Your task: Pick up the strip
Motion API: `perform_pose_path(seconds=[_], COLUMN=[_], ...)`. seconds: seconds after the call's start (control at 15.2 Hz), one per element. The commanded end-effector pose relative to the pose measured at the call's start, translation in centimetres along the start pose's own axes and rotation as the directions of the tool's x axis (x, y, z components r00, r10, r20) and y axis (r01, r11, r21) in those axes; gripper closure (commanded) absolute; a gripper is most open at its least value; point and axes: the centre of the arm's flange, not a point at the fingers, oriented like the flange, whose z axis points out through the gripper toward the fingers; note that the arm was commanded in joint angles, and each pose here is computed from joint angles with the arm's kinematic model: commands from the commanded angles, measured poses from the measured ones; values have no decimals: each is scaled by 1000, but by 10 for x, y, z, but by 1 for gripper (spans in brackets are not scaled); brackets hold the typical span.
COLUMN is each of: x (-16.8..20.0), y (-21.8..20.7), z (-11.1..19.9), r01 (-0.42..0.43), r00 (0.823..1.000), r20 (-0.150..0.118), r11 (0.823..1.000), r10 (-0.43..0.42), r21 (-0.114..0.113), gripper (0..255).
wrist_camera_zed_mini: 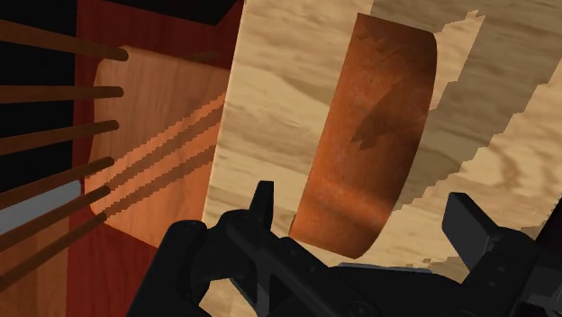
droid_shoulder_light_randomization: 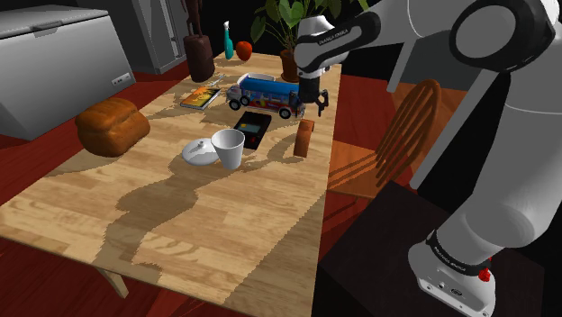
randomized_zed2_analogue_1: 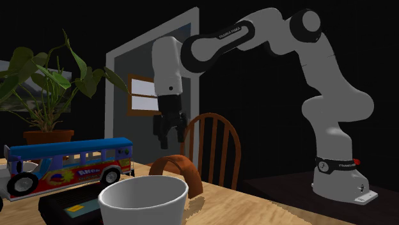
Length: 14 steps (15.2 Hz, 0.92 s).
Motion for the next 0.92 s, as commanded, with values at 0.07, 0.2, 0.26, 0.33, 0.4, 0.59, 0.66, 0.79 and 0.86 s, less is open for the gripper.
perform_pose_path(seconds=[0.07,0.2,0.26,0.33,0.4,0.59,0.66,0.79,0.86], x=[2,3,3,3,3,3,3,3,3], y=[-2,-3,-3,-3,-3,-3,-2,-2,-2], z=[14,25,33,33,33,33,33,33,33], r01=[-4,-4,-4,-4,-4,-4,-4,-4,-4], r00=[1000,1000,1000,1000,1000,1000,1000,1000,1000], r20=[-1,-1,-1,-1,-1,-1,-1,-1,-1], r11=[1000,1000,1000,1000,1000,1000,1000,1000,1000], r10=[4,4,4,4,4,4,4,4,4], r21=[0,0,0,0,0,0,0,0,0], gripper=[0,0,0,0,0,255,255,255,255])
